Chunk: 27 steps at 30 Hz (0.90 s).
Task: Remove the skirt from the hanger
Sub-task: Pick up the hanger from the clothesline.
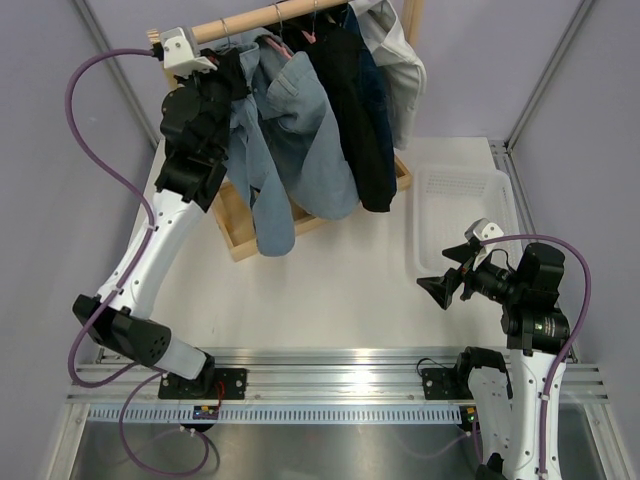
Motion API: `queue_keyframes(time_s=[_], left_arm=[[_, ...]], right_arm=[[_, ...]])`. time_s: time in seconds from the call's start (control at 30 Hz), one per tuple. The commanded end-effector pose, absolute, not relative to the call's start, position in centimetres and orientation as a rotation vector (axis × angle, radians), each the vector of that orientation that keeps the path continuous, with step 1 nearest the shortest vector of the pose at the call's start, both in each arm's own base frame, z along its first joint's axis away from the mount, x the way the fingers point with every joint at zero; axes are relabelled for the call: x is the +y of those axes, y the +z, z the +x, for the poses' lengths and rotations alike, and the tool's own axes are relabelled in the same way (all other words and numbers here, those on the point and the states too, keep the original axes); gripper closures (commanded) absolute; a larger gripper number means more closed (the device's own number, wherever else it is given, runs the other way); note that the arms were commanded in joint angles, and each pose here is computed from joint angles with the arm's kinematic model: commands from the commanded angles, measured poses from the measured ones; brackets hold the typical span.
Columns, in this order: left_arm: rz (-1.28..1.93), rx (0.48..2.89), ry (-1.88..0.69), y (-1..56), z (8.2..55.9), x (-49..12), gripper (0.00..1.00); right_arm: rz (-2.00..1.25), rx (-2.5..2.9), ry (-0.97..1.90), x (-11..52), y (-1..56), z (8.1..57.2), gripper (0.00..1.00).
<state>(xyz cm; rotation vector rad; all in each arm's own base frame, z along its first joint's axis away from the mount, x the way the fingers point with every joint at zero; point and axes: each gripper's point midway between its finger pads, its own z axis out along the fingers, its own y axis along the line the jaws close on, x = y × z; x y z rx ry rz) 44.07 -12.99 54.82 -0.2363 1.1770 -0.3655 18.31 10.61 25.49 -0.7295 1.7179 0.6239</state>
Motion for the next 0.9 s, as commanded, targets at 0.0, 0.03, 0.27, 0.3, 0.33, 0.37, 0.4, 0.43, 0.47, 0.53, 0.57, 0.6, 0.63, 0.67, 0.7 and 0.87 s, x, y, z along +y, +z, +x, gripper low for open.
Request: queue_keyframes(time_s=[0.0,0.03,0.27,0.3,0.33,0.37,0.4,0.43,0.47,0.53,0.57,0.6,0.63,0.67,0.7,0.87], left_arm=[[-0.219,1.158,-0.395,56.6,44.3,-13.4,1.0],[-0.223,1.169,-0.397,56.5,44.5,-13.4,1.0],[-0.256,1.291,-0.391,54.9,46.3,-13.8,0.5],[-0.259,1.31,-0.391,54.7,46.2,-13.8,0.43],[-0.269,1.317,-0.402,54.6,46.2,-13.8,0.38],[-0.274,1.324,-0.406,54.6,46.1,-13.8,0.34],[-0.284,1.34,-0.415,54.5,45.7,-13.7,0.29],[-0.286,1.352,-0.417,54.3,45.6,-13.7,0.27],[-0.289,1.361,-0.423,54.2,45.4,-13.8,0.26],[-0.305,1.394,-0.437,53.6,44.9,-13.8,0.25],[-0.311,1.409,-0.442,53.2,44.8,-13.9,0.25],[-0.321,1.442,-0.441,52.5,44.6,-13.8,0.25],[-0.344,1.453,-0.456,52.2,44.6,-14.0,0.25],[-0.358,1.467,-0.458,51.8,44.5,-14.0,0.25],[-0.371,1.495,-0.448,51.1,44.4,-14.1,0.25],[-0.444,1.557,-0.453,49.9,44.3,-14.5,0.25]], right_arm=[[-0.754,1.69,0.62,10.8,26.0,18.2,0.0],[-0.753,1.69,0.616,10.7,26.0,18.3,0.01],[-0.754,1.691,0.616,10.7,26.0,18.3,0.0],[-0.754,1.691,0.616,10.7,26.0,18.3,0.01],[-0.755,1.69,0.613,10.7,26.0,18.3,0.01],[-0.755,1.691,0.613,10.7,26.0,18.3,0.0],[-0.753,1.692,0.615,10.7,26.0,18.3,0.01],[-0.754,1.692,0.614,10.7,26.0,18.3,0.01],[-0.754,1.692,0.617,10.7,26.0,18.3,0.01],[-0.754,1.693,0.619,10.7,26.0,18.4,0.01],[-0.755,1.692,0.623,10.8,26.0,18.4,0.01],[-0.754,1.692,0.625,10.8,26.0,18.4,0.01],[-0.754,1.692,0.626,10.8,26.0,18.4,0.01],[-0.755,1.693,0.628,10.8,26.0,18.5,0.01],[-0.754,1.693,0.63,10.8,26.0,18.5,0.0],[-0.751,1.698,0.633,10.8,25.9,18.5,0.0]])
